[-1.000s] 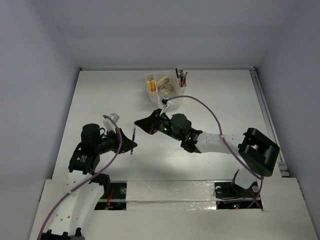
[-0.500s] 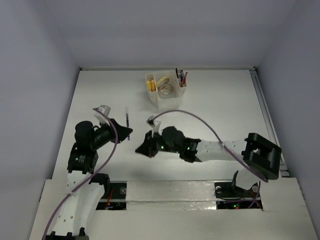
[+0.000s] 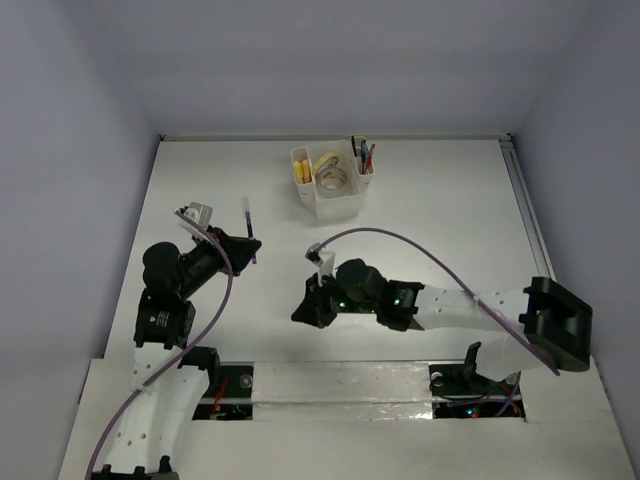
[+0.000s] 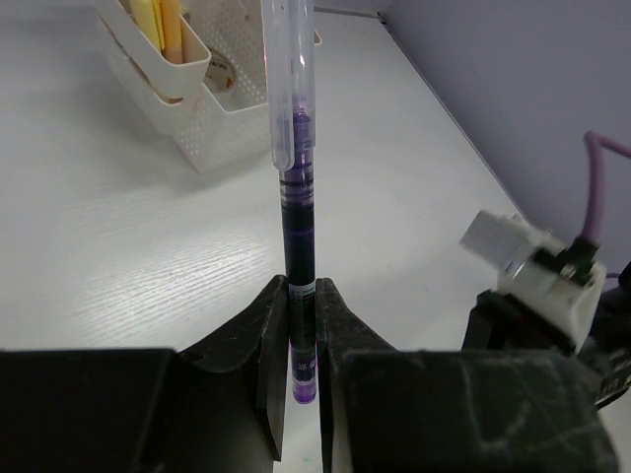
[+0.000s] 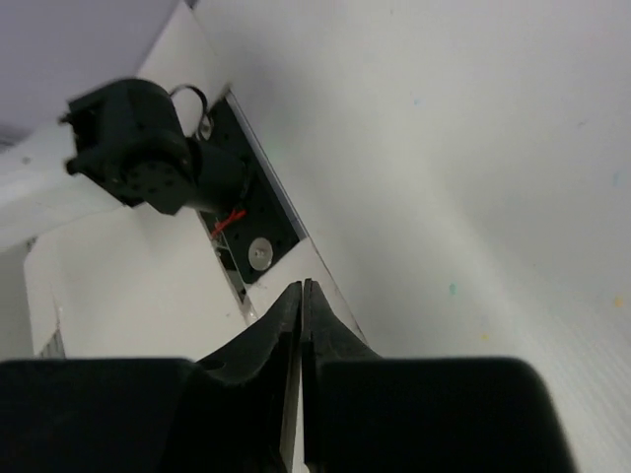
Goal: Sort the stationery into containers
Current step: Close the pen cap on the pen, then place the pen in the storage box.
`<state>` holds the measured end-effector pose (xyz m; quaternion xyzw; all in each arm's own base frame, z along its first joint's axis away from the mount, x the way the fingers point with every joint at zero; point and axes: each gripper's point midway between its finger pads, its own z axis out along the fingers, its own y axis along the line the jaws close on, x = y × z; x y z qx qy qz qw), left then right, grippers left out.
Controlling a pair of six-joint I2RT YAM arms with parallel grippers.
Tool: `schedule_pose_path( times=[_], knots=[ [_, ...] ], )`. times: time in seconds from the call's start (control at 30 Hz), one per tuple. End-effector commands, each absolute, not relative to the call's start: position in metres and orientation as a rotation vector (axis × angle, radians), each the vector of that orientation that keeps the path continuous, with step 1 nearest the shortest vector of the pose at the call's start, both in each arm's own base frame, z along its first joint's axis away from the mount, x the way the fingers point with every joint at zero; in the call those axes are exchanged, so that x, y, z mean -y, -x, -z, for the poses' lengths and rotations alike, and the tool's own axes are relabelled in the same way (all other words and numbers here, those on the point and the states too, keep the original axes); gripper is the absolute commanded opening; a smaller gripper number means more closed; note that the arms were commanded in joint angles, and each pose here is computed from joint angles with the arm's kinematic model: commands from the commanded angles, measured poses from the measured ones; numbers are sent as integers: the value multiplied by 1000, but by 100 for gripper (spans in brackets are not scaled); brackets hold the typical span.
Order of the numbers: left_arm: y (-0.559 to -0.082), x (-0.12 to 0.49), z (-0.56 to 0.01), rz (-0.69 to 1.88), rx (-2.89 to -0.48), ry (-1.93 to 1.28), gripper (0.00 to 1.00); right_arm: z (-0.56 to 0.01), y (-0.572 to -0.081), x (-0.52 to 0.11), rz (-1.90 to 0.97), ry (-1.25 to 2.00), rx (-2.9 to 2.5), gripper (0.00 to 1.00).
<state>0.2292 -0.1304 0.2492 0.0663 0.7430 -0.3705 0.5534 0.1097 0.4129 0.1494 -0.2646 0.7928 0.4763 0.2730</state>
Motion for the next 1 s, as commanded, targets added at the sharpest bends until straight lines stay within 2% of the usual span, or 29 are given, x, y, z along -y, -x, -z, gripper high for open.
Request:
schedule_pose_path(
  times=[0.0,0.07,0.1,0.13,0.17,0.27,0.4,0.47,0.7,0.87,0.9,0.97],
  knots=[
    [-231,135,-269,896,-1688,-201,0,-196,-153,-392,-1224,614,-1993,11],
    [-227,140,-271,930,-1675,-233,0,-218,-166,-381,-1256,604,-1927,24],
    [-227,142,-268,949,-1684,-241,0,-240,-183,-370,-1265,560,-1858,38],
    [-223,147,-269,984,-1678,-266,0,-256,-187,-367,-1291,577,-1804,47],
    [-223,149,-267,1004,-1685,-274,0,-270,-192,-365,-1300,577,-1751,62],
    [-216,157,-264,1076,-1685,-321,0,-311,-205,-371,-1321,638,-1629,78],
    [-213,159,-266,1094,-1677,-329,0,-344,-223,-389,-1331,676,-1548,85],
    [-211,161,-266,1117,-1672,-342,0,-353,-228,-401,-1365,711,-1532,88],
    [-205,166,-267,1151,-1658,-375,0,-351,-239,-426,-1417,748,-1536,87],
    [-202,169,-268,1167,-1652,-392,0,-352,-241,-440,-1465,777,-1544,78],
    [-202,169,-267,1168,-1656,-390,0,-353,-241,-441,-1475,780,-1538,72],
    [-201,171,-266,1179,-1660,-398,0,-352,-243,-445,-1487,779,-1535,67]
  ],
)
